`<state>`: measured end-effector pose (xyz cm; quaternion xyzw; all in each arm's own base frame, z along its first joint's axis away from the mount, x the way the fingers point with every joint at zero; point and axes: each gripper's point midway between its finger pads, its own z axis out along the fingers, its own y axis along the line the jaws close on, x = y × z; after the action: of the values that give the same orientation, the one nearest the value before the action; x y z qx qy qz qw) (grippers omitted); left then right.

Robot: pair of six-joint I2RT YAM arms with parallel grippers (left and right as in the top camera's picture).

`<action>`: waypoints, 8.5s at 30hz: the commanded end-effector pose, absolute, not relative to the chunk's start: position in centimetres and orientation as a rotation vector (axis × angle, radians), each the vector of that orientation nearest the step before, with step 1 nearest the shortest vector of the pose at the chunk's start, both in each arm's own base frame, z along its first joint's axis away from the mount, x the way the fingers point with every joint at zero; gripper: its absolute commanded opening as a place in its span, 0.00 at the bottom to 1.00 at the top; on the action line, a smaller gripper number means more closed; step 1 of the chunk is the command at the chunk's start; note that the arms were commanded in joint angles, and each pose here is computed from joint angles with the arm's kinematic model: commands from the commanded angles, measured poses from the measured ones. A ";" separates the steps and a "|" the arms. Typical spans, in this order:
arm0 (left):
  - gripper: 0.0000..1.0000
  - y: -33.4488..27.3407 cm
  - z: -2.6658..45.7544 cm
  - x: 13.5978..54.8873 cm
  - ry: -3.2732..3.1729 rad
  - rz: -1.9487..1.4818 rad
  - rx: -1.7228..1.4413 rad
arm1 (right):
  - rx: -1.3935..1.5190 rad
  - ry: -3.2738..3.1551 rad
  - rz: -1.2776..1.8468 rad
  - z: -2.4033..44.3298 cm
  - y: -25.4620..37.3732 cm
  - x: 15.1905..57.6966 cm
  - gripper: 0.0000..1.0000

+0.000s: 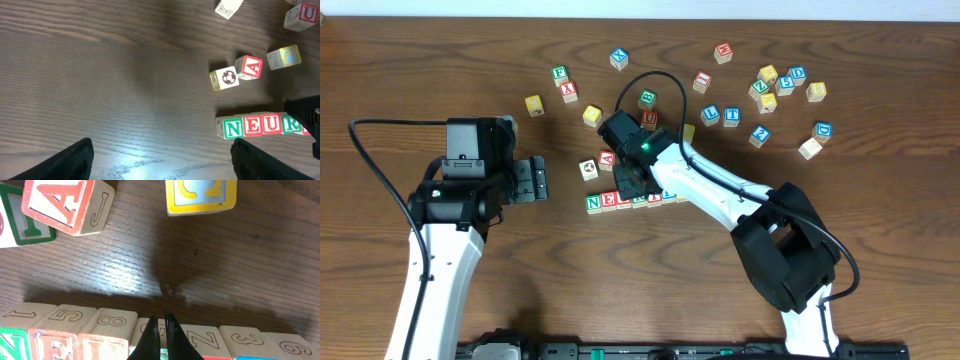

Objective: Spell out NEURIPS

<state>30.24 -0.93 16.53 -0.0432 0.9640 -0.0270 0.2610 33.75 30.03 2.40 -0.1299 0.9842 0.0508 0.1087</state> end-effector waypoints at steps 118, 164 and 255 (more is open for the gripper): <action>0.24 -7.2 2.7 28.5 2.965 -0.278 -0.046 | 0.114 2.463 0.276 27.6 13.5 33.8 0.07; 0.20 -9.6 -0.5 29.1 2.954 -0.319 0.039 | 0.128 2.377 0.173 30.2 11.0 32.5 0.99; 0.99 -5.3 27.3 27.7 2.096 -0.337 -0.039 | 0.270 2.273 -0.278 31.1 4.3 32.6 0.99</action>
<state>27.95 -5.52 25.53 -0.0159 0.8739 -0.1410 0.4649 32.61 4.97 30.83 0.1050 0.9046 -0.0945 0.4021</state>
